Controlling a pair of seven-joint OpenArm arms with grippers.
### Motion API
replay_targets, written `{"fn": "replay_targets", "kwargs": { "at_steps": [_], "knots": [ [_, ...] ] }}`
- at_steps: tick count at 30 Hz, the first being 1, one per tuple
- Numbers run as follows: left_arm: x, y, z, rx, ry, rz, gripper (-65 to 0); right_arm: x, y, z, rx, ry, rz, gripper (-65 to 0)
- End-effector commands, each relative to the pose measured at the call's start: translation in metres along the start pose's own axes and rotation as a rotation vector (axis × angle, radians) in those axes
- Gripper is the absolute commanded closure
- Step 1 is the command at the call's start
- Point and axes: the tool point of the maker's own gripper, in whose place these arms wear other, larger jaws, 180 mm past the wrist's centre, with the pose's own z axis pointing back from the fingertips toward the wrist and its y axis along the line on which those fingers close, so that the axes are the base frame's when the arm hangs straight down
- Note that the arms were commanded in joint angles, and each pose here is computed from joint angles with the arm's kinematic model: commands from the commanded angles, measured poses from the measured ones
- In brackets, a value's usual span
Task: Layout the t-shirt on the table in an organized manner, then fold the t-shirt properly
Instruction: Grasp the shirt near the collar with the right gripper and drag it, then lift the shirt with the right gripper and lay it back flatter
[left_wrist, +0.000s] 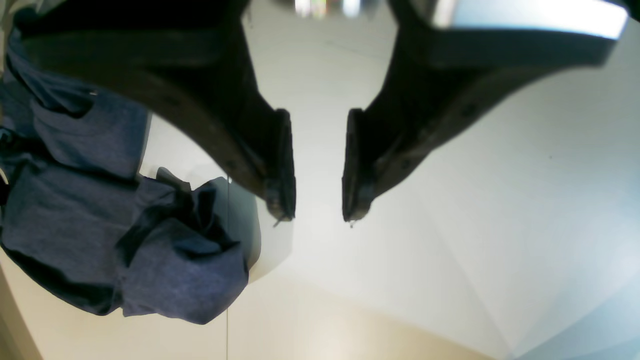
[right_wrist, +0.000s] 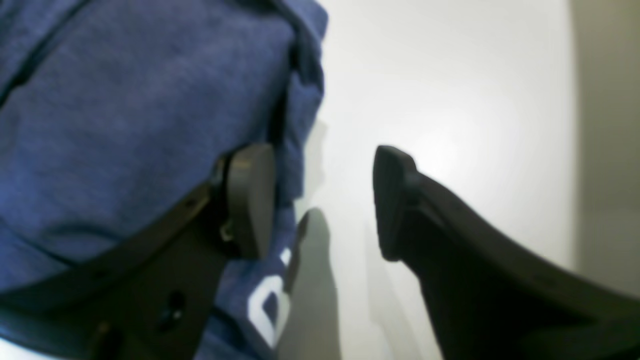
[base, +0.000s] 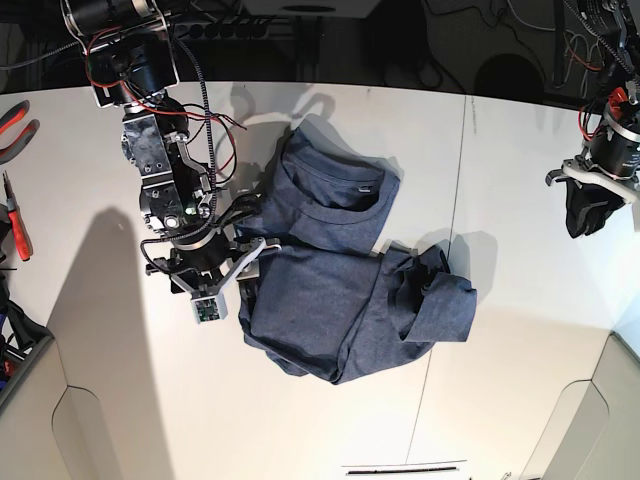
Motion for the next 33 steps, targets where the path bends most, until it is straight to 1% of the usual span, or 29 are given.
{"fn": "replay_targets", "kwargs": {
  "at_steps": [1,8,14,21,22,23,26,31,33],
  "knots": [
    [0.014,-0.002,0.001,-0.015,-0.045,-0.016,-19.8,0.021,-0.001,-0.001,-0.002,-0.058,0.0,-31.4],
    [0.014,-0.003,0.001,-0.019,-0.049,-0.01,-19.8,0.012,-0.002,-0.004,-0.002,-0.038,-0.001,-31.4],
    [0.014,-0.003,0.001,-0.019,-0.049,-0.011,-19.8,0.019,-0.002,-0.003,-0.003,-0.081,-0.002,-31.2],
    [0.015,-0.003,0.001,-0.019,-0.049,-0.01,-19.8,0.021,-0.001,-0.004,0.001,-0.087,-0.016,-30.5],
    [0.015,-0.003,0.001,-0.019,-0.049,-0.011,-19.8,0.021,-0.001,-0.004,0.001,-0.087,-0.015,-27.4],
    [0.015,-0.003,0.001,-0.019,-0.049,-0.01,-19.8,0.021,-0.001,-0.004,0.001,-0.087,-0.016,-22.1],
    [0.015,-0.003,0.001,-0.019,-0.049,-0.011,-19.8,0.021,-0.001,-0.003,0.007,-0.088,-0.034,0.0],
    [0.015,-0.003,0.001,-0.018,-0.049,-0.011,-19.8,0.023,0.001,-0.003,0.019,-0.093,-0.072,0.0],
    [0.015,-0.003,0.001,-0.018,-0.049,-0.011,-19.8,0.028,0.001,-0.003,0.018,-0.118,-0.071,0.0]
  ]
}}
